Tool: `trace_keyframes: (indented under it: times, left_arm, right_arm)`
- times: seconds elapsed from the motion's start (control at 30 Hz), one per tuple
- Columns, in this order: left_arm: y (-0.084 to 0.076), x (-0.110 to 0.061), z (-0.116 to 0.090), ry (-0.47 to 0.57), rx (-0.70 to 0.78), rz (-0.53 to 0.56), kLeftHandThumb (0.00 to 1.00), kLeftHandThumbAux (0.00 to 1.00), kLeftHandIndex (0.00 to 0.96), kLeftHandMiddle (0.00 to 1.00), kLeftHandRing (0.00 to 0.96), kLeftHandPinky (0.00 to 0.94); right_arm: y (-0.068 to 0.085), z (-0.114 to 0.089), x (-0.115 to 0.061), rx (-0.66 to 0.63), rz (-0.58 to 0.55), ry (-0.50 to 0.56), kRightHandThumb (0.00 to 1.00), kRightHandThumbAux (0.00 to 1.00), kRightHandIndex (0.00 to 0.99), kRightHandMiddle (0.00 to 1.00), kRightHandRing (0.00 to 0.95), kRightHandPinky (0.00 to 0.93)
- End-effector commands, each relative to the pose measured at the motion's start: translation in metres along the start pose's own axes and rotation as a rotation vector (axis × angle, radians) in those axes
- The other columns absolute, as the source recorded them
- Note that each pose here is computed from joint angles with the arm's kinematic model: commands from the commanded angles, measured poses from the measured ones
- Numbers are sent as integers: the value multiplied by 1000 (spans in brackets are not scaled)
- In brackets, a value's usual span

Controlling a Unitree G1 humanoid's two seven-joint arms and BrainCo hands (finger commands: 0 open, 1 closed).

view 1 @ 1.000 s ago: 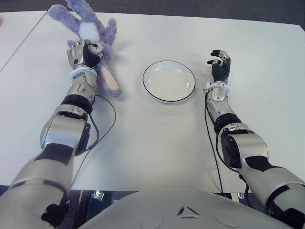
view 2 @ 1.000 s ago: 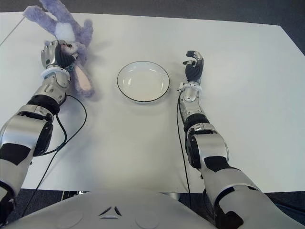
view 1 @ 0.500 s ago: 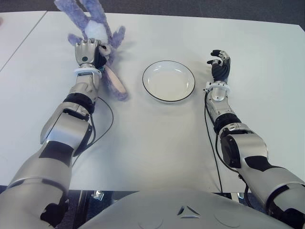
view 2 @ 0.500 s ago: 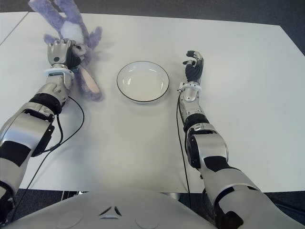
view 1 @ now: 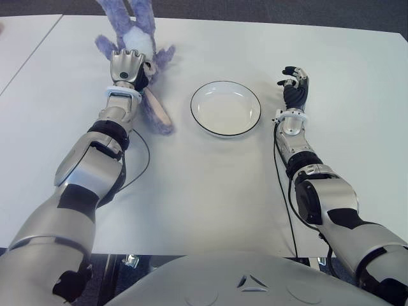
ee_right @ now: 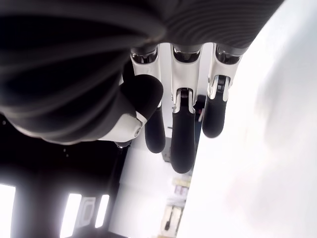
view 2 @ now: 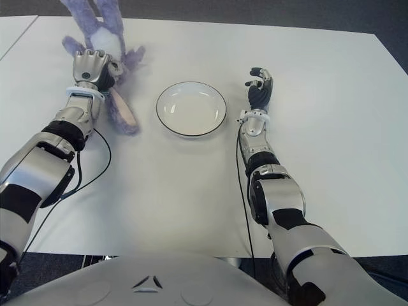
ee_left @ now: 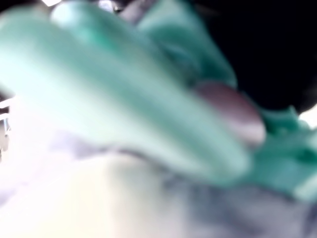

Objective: Put the doll into the plate.

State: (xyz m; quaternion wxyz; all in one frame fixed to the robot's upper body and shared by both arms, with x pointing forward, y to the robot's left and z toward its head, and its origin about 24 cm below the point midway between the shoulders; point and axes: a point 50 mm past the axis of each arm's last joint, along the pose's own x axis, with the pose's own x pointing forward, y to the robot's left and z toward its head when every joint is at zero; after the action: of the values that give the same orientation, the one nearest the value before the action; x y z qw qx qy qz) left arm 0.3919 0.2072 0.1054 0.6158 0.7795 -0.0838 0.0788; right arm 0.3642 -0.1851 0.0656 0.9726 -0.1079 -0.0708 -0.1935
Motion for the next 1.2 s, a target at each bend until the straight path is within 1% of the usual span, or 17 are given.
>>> trace_keyframes:
  times: [0.03,0.07,0.17,0.2,0.4,0.67,0.8,0.9,1.07,1.2]
  left_arm:
    - [-37,-30,35,-231,109,-218,408,819,702,829,824,828]
    - [-37,-30,34,-235,113,-210,407,821,702,830,825,830]
    - [-26,-28,28,-245,108,-156,400,826,704,834,829,835]
    - [-20,-27,25,-250,111,-132,381,839,705,839,834,841]
    - [13,-26,19,-294,150,-40,374,840,707,848,845,855]
    - [34,-31,14,-311,155,-3,372,851,706,861,864,877]
    - [54,-34,10,-322,167,45,375,853,711,868,867,874]
    - [61,-36,10,-322,158,64,379,851,723,875,868,877]
    - [69,-39,10,-325,113,111,412,830,755,892,871,882]
    - [83,-41,10,-328,67,187,451,805,771,893,868,876]
  right_arm:
    - [-9,-126,-128,-144,81,483,1000,666,294,310,463,266]
    - [-9,-126,-128,-143,81,483,1000,666,295,310,462,266]
    - [-9,-126,-128,-134,80,485,1000,666,299,310,462,269]
    - [-9,-126,-128,-131,79,485,1000,666,301,311,462,274]
    - [-8,-125,-129,-136,78,484,1000,666,308,317,462,271]
    - [-7,-125,-129,-143,83,487,1000,666,301,318,462,283]
    - [-7,-125,-129,-150,84,479,1000,666,298,318,463,298]
    - [-6,-125,-129,-154,86,482,1000,666,297,319,464,297]
    - [-6,-125,-129,-156,89,487,1000,666,293,319,464,297]
    - [-5,-125,-129,-158,93,494,1000,665,292,320,465,301]
